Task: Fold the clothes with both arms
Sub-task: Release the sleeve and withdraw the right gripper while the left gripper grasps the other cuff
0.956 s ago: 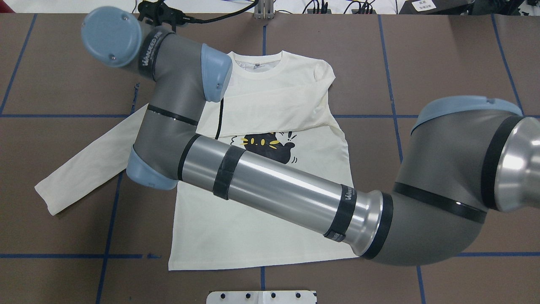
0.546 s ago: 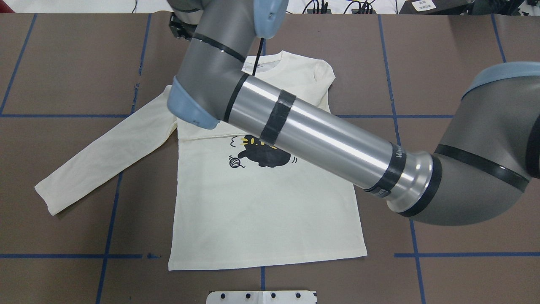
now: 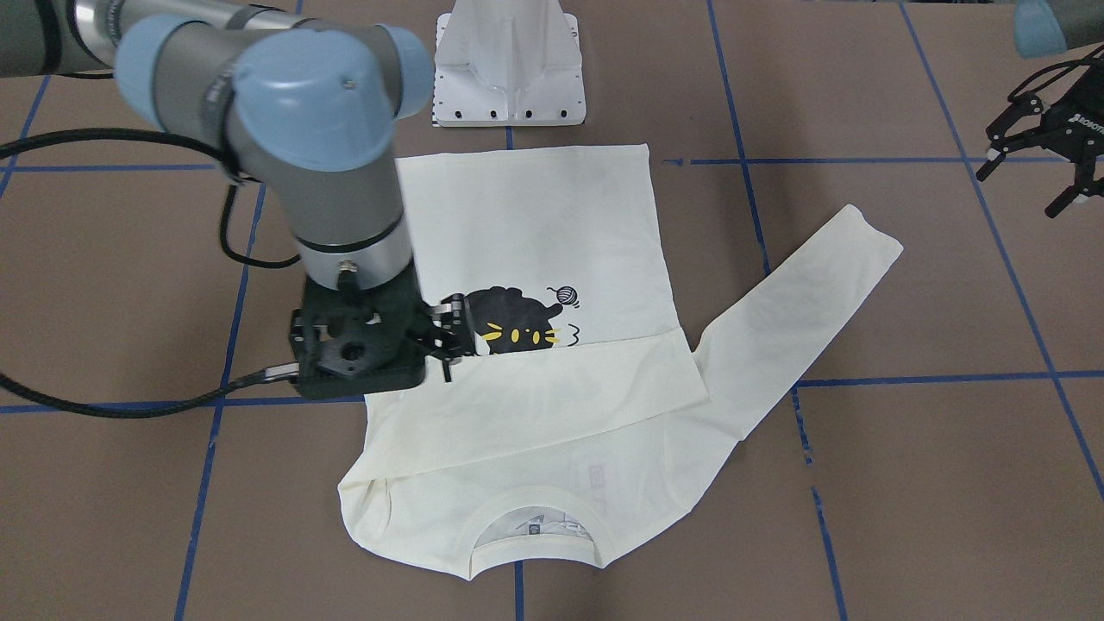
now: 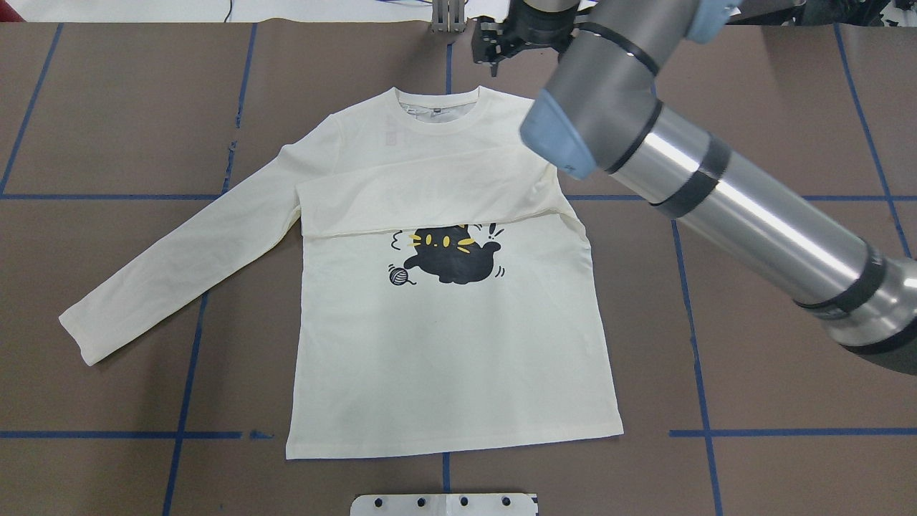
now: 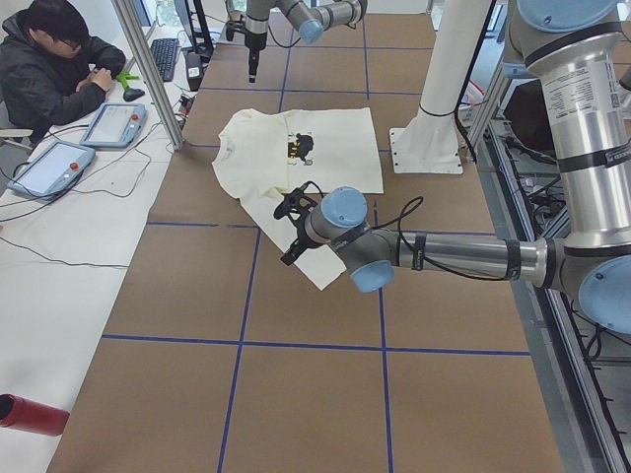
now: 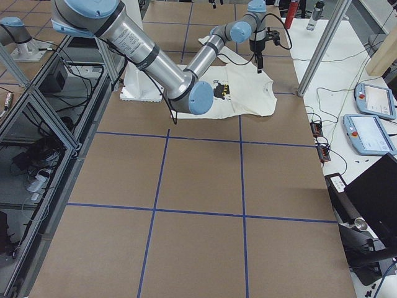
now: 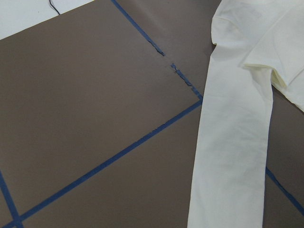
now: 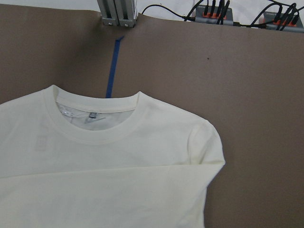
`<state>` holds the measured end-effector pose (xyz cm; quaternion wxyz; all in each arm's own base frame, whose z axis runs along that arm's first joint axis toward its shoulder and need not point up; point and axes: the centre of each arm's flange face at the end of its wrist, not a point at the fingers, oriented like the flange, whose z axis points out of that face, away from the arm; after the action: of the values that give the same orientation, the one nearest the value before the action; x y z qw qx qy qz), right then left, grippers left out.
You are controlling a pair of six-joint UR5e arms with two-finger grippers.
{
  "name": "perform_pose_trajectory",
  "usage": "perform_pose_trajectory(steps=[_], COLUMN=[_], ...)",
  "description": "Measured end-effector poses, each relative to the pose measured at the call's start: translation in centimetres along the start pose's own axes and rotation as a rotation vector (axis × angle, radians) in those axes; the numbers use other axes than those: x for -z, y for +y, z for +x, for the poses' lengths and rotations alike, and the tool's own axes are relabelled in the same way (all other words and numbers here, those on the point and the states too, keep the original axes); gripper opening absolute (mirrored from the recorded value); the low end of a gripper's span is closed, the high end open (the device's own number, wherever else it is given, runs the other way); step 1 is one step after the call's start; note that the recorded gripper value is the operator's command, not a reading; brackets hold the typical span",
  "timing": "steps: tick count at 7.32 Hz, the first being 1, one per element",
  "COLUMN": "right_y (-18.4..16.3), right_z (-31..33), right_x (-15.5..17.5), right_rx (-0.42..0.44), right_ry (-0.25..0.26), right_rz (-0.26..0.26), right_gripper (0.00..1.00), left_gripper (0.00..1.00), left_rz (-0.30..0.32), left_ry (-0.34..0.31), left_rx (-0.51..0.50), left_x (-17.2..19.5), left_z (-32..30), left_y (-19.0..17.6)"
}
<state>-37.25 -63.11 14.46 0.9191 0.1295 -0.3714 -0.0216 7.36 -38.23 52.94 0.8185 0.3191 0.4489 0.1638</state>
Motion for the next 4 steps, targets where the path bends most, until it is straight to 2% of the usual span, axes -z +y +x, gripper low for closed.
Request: perform_pose_trajectory(steps=[2,4], right_y=[2.3,4.8], right_z=[12.4,23.0], right_x=[0.1,-0.6], right_rx=[0.131,0.200], right_ry=[-0.046,-0.105], right_rz=[-0.034,-0.041], right_gripper=[1.00,1.00], left_gripper=[0.99,0.99], left_rz=[-0.018,-0.052], left_ry=[-0.014,-0.030], left_rx=[0.009,0.053], left_x=[-3.2,-7.6], left_z=[3.0,7.0], left_y=[2.7,4.9])
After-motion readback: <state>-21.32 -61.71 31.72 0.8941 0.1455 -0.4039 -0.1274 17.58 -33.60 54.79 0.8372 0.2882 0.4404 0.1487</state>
